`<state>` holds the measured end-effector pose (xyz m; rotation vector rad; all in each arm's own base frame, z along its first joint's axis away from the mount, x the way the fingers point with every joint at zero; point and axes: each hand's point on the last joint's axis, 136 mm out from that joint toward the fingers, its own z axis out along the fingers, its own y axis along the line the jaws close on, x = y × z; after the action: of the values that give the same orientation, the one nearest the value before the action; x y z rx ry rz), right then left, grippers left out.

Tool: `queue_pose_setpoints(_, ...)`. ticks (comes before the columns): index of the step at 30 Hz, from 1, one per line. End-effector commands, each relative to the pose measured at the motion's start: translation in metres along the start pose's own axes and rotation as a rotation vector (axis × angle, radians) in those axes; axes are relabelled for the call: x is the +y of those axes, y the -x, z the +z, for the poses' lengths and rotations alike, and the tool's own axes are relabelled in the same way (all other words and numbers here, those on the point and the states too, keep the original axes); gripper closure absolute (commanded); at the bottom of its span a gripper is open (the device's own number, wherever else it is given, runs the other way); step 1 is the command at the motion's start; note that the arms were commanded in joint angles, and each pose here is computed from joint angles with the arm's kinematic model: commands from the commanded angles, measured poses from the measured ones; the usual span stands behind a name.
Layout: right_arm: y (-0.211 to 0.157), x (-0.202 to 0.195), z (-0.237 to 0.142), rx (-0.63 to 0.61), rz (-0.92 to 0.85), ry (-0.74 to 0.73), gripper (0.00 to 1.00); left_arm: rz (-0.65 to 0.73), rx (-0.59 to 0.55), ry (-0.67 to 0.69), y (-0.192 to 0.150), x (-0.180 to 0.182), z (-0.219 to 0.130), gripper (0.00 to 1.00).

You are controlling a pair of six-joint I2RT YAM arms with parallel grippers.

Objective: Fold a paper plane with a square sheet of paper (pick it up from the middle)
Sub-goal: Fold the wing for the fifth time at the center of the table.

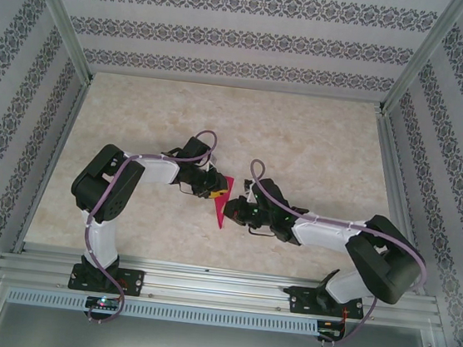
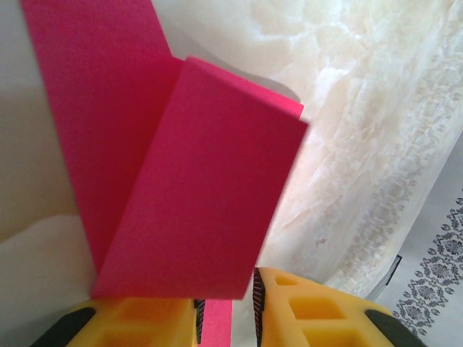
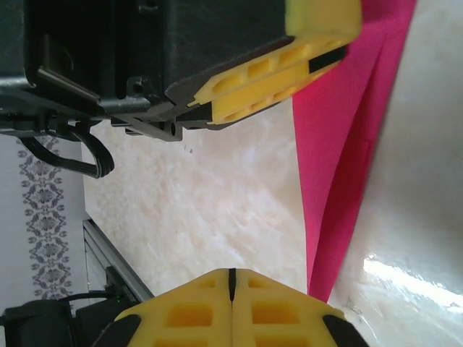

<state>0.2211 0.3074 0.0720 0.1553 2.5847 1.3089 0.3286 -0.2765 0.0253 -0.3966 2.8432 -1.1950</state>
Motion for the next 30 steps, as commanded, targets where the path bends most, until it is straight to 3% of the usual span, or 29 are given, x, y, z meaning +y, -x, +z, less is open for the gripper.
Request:
queue_pose_setpoints(1, -0.001, 0.009, 0.014, 0.03, 0.005, 0.034, 0.96, -0.034, 0.019, 0.1, -0.007, 0.026, 0.006, 0.72)
queue_pose_setpoints(8, -0.013, -0.003, 0.042, 0.112, 0.119, 0.115, 0.99, -0.034, 0.024, 0.101, -0.007, 0.027, 0.007, 0.72)
queue_pose_setpoints(13, -0.032, -0.023, 0.048, 0.18, 0.142, 0.05, 0.99, -0.032, 0.022, 0.103, -0.007, 0.026, 0.006, 0.72)
queue_pose_setpoints(18, -0.061, -0.057, 0.048, 0.247, 0.147, -0.11, 0.99, -0.035, 0.021, 0.11, -0.008, 0.028, 0.006, 0.73)
queue_pose_setpoints(30, -0.092, -0.07, 0.038, 0.337, 0.108, -0.166, 0.99, -0.048, 0.016, 0.123, -0.007, 0.032, 0.007, 0.74)
